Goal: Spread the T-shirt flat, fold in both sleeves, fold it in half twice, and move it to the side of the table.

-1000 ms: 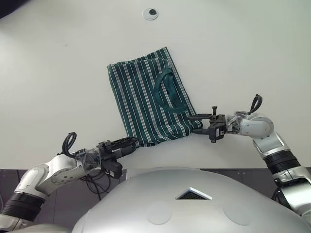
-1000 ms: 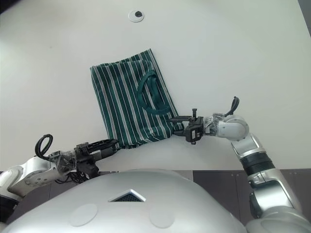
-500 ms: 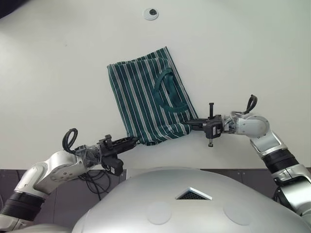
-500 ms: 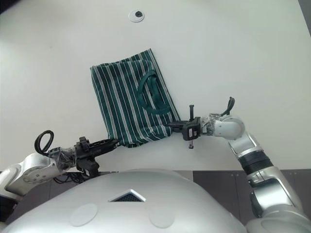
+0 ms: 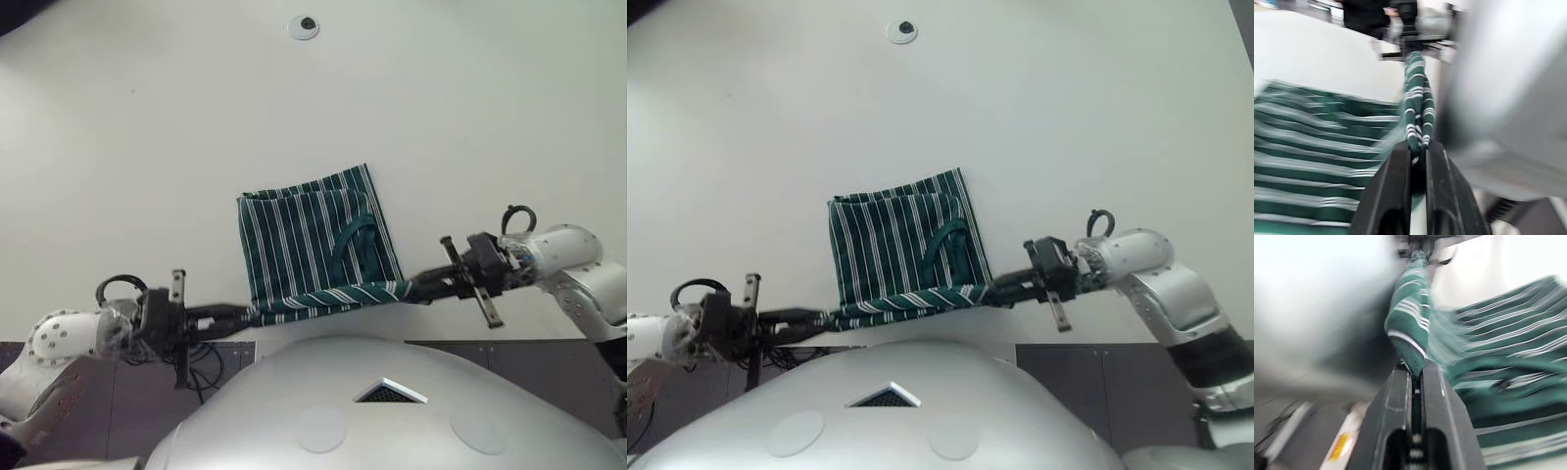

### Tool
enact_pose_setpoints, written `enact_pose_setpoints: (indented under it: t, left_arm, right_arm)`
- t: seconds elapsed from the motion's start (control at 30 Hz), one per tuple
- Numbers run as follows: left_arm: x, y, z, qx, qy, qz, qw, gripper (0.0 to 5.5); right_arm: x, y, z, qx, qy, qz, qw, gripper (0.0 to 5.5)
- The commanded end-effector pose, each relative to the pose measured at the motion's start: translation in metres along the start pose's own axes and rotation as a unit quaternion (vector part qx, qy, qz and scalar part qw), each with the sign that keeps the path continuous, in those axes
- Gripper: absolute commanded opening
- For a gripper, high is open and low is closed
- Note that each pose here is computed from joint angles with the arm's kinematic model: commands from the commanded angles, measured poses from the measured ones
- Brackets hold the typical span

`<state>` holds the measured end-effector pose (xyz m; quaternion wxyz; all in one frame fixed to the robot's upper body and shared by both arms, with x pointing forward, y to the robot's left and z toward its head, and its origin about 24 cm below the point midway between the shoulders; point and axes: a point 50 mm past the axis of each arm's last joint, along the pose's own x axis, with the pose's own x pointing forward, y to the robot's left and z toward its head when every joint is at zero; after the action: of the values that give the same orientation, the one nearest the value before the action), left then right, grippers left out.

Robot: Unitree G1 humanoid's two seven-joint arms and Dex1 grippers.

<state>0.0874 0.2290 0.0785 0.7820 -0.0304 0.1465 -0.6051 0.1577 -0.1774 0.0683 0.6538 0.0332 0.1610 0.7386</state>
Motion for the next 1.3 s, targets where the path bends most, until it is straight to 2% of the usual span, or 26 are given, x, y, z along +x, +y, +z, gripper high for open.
enact_pose_setpoints:
  t: [0.03, 0.17, 0.3, 0.47, 0.67, 0.8, 0.9, 0.97, 1.03, 1.1, 1.2, 1.23, 1.3]
  left_arm:
    - [-0.003, 0.038, 0.004, 0.049, -0.016, 0.114, 0.992, 0.13]
    - [-0.001, 0.067, -0.003, 0.06, 0.007, 0.191, 0.98, 0.12]
    - [0.004, 0.084, -0.015, 0.067, 0.048, 0.228, 0.97, 0.12]
    - [0.006, 0.099, -0.017, 0.072, 0.063, 0.249, 0.964, 0.12]
    - [-0.011, 0.123, -0.014, 0.049, 0.075, 0.353, 0.931, 1.27]
    - [-0.016, 0.133, -0.011, 0.046, 0.07, 0.399, 0.913, 1.29]
    - [-0.012, 0.139, -0.007, 0.072, 0.031, 0.437, 0.896, 1.29]
    - [-0.008, 0.144, -0.002, 0.084, -0.018, 0.472, 0.877, 1.29]
    - [0.001, 0.15, 0.011, 0.103, -0.095, 0.511, 0.848, 1.29]
    - [0.016, 0.154, 0.029, 0.099, -0.215, 0.517, 0.823, 1.29]
    - [0.037, 0.156, 0.043, 0.114, -0.313, 0.518, 0.788, 1.29]
    - [0.04, 0.156, 0.044, 0.122, -0.328, 0.525, 0.776, 1.29]
    - [0.046, 0.156, 0.036, 0.155, -0.311, 0.533, 0.772, 1.29]
  right_arm:
    - [-0.001, -0.036, 0.008, -0.035, -0.006, -0.128, 0.991, 0.0]
    - [0.005, -0.065, 0.006, -0.054, 0.011, -0.21, 0.976, 0.0]
    - [0.009, -0.082, 0.003, -0.067, 0.037, -0.237, 0.969, 0.0]
    - [0.013, -0.096, 0.0, -0.08, 0.055, -0.268, 0.959, 0.0]
    - [-0.001, -0.122, 0.01, -0.098, 0.02, -0.377, 0.921, 1.17]
    - [0.008, -0.121, 0.02, -0.145, -0.016, -0.385, 0.911, 1.31]
    - [0.042, -0.098, 0.025, -0.196, -0.044, -0.306, 0.931, 1.31]
    - [0.068, -0.084, 0.018, -0.215, -0.031, -0.25, 0.944, 1.31]
    - [0.094, -0.084, -0.001, -0.221, 0.022, -0.239, 0.945, 1.31]
    - [0.109, -0.096, -0.022, -0.209, 0.075, -0.273, 0.936, 1.31]
    - [0.098, -0.116, -0.046, -0.167, 0.136, -0.344, 0.914, 1.31]
    - [0.084, -0.127, -0.052, -0.151, 0.157, -0.388, 0.895, 1.31]
    - [0.047, -0.149, -0.056, -0.126, 0.177, -0.493, 0.843, 1.31]
